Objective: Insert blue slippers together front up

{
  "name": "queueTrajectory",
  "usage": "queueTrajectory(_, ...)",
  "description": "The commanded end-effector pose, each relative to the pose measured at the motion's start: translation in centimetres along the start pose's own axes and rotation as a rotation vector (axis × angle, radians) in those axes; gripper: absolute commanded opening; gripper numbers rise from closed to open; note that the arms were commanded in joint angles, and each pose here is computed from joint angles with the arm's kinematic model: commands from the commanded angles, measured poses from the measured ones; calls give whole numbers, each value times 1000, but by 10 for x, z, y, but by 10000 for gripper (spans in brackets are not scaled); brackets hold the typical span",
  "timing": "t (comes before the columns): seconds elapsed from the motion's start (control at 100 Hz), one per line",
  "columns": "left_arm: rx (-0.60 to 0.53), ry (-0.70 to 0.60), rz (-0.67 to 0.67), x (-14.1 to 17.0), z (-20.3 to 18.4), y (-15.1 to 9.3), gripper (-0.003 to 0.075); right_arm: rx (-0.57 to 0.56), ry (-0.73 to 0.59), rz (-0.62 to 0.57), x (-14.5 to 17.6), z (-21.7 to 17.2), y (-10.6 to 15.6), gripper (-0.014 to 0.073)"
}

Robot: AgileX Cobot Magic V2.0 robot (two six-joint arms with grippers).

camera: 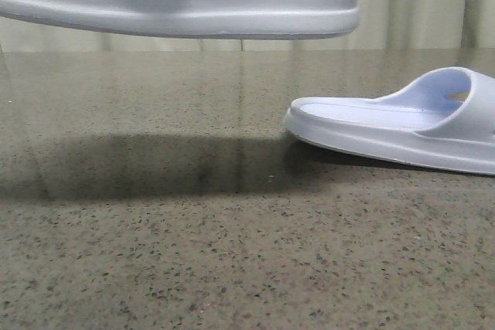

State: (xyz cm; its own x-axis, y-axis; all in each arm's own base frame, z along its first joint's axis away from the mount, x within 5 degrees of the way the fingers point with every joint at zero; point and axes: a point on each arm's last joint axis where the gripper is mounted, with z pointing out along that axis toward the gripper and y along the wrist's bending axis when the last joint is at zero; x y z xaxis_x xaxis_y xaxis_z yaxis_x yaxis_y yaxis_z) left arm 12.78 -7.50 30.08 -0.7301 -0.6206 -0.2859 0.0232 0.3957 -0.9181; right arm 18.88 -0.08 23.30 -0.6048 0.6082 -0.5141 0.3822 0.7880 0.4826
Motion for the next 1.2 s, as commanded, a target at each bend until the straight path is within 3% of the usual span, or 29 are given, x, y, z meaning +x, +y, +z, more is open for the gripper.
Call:
queueTrajectory(0.0, 58, -17, -14, -4, -3, -14, 16, -22, -61, 4, -9, -3, 5, -57)
queueTrajectory(0.08, 58, -17, -14, -4, -3, -14, 16, -29, -93, 4, -12, -3, 5, -106)
queueTrajectory(0.35, 58, -17, -14, -4, -3, -14, 16, -110, -277, 74, -27, -16, 12, -107)
queueTrajectory(0.48, 58, -17, -14, -4, -3, -14, 16, -173, -412, 73, -36, -37, 18, -107)
queueTrajectory(0.8, 58, -17, -14, -4, -3, -14, 16, -342, -596, 41, -50, -104, 42, -107)
queueTrajectory(0.94, 57, -19, -15, -4, -3, -14, 16, -395, -596, 17, -50, -130, 51, -107)
queueTrajectory(1.19, 57, -23, -15, -5, -3, -14, 16, -445, -451, 6, -38, -151, 62, -107)
